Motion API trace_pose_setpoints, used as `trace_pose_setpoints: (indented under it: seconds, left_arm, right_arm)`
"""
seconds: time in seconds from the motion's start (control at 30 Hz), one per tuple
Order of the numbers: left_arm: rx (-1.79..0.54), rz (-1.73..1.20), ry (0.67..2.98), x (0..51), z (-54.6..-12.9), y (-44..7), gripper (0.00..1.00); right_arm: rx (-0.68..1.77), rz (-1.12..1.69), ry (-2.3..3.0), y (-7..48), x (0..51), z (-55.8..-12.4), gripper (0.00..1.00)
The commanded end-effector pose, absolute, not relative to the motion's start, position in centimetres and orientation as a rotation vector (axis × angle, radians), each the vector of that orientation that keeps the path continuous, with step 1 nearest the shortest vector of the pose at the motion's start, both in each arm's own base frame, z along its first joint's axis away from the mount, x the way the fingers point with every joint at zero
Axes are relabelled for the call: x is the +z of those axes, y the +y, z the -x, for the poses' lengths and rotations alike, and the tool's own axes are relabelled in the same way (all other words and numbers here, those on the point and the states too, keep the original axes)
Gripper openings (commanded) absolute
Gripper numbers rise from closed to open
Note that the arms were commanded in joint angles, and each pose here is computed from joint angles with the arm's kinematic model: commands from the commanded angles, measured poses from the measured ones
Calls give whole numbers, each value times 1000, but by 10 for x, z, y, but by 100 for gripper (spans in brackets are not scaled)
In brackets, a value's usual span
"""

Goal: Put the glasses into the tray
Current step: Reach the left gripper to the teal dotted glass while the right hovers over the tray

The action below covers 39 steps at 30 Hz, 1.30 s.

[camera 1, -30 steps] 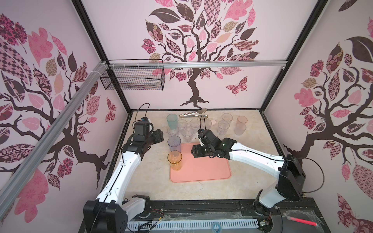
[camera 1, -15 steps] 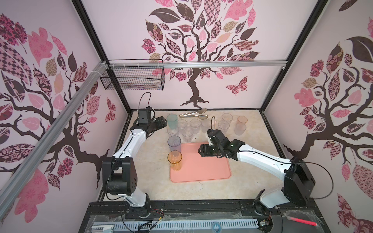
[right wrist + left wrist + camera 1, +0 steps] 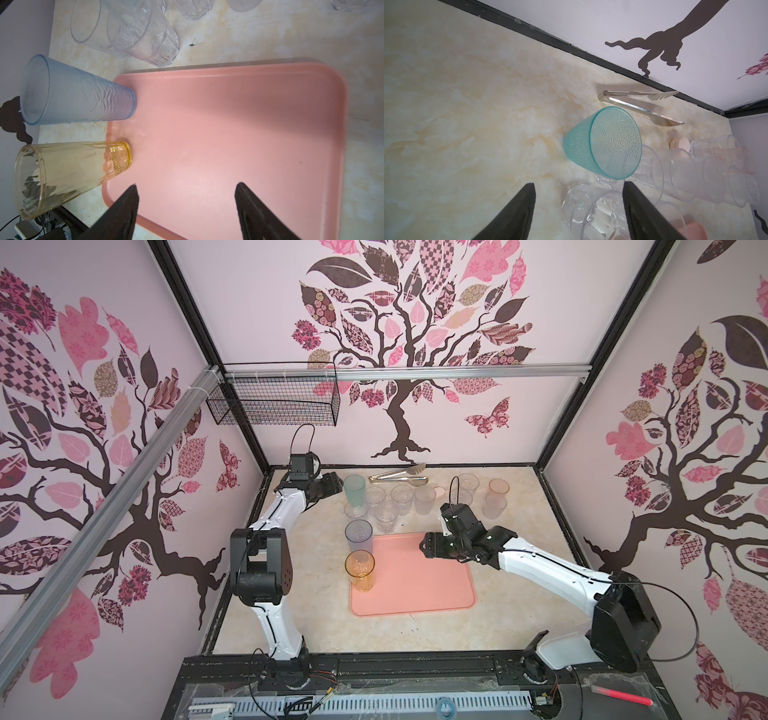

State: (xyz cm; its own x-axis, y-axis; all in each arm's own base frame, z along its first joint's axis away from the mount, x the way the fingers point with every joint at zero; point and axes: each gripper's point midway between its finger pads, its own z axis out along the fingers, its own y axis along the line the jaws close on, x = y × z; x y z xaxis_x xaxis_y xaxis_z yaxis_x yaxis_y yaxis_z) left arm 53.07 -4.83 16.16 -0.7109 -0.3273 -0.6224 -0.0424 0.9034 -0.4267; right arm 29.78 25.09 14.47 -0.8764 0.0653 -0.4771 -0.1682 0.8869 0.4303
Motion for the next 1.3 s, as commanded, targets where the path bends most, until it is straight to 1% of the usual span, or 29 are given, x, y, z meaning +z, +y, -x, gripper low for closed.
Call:
trace_pose_setpoints:
  seconds: [0.0, 0.13, 0.43, 0.53, 0.6, 0.73, 0.9, 1.0, 1.13, 1.27]
  left_arm:
    - [-492, 241, 2308, 166, -546, -51, 69]
    - [-445, 222, 2359, 149, -552, -55, 64]
    - [-434, 225, 2357, 146, -558, -62, 60]
    - [-424, 226, 2359, 145, -564, -65, 55]
    - [-381, 206, 2373, 141, -566, -68, 52]
    - [-254, 143, 2387, 135, -571, -72, 50]
    - [-142, 157, 2357, 142, -578, -66, 46]
    - [-169, 156, 2336, 145, -584, -71, 45]
    - [-194, 137, 2354, 136, -589, -82, 41]
    - [-190, 140, 2370, 128, -593, -85, 34]
  right_arm:
    - [645, 70, 2549, 246, 155, -296, 76]
    - [643, 70, 2567, 247, 149, -296, 76]
    - [670, 69, 2603, 258, 142, -300, 76]
    - [671, 63, 2611, 259, 140, -300, 76]
    - [668, 63, 2618, 258, 139, -299, 76]
    - [661, 64, 2630, 257, 139, -298, 76]
    - [670, 62, 2635, 258, 140, -296, 76]
    - [678, 59, 2645, 258, 137, -295, 76]
    - [685, 58, 2654, 259, 135, -293, 77]
    - [683, 57, 2657, 258, 135, -292, 77]
